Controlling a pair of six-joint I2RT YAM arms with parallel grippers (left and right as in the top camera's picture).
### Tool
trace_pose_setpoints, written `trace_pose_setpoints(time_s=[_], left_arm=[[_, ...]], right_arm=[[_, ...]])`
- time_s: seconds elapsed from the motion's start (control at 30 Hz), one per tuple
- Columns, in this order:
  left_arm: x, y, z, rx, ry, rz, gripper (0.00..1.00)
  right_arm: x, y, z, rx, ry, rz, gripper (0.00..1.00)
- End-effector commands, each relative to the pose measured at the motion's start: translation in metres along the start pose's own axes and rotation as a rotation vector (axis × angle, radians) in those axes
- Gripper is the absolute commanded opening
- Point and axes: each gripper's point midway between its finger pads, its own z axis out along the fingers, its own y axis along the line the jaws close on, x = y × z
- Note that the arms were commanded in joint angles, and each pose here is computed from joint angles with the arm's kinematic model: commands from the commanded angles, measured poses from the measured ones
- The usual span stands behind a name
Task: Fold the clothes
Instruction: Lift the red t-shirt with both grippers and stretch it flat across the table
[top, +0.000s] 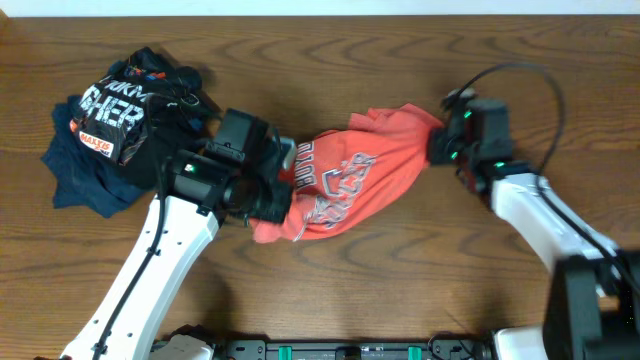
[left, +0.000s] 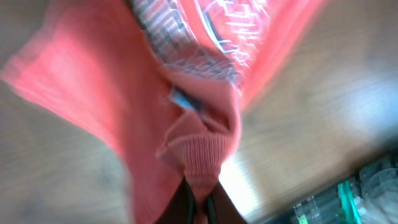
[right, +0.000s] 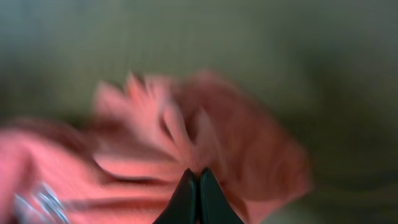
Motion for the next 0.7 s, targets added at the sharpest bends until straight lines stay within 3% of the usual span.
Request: trace_pose_setpoints(time_s=[0.0,0.13,0.27,0.4,0.67], left_arm=[[-0.048,0.047,-0.016,-0.206,-0.198,-0.066,0.06],[-0.122,0.071,-0.072,-0.248,-0.516,-0.108,0.06],[-0.159,0.086,-0.139,-0.272,-0.709,-0.148,0.06],[-0.165,0.074,-0.158,-0.206,-0.742,-0.127,0.06],[-0.142,0.064,-0.139,-0.139,-0.619,-0.134,0.06]], right_arm=[[-0.105,-0.036,-0.069,0.184,-0.277,0.024,0.01],[-0.149,-0.057,-0.117,0.239,-0.355,0.047,0.01],[-0.159,-0.075,-0.14,0.284,-0.336,0.078,0.01],[-0.145,-0.08,-0.141,0.3,-0.269,0.086,0.01],[-0.123,-0.081,-0.137,0.308,-0.178,0.098,0.01]])
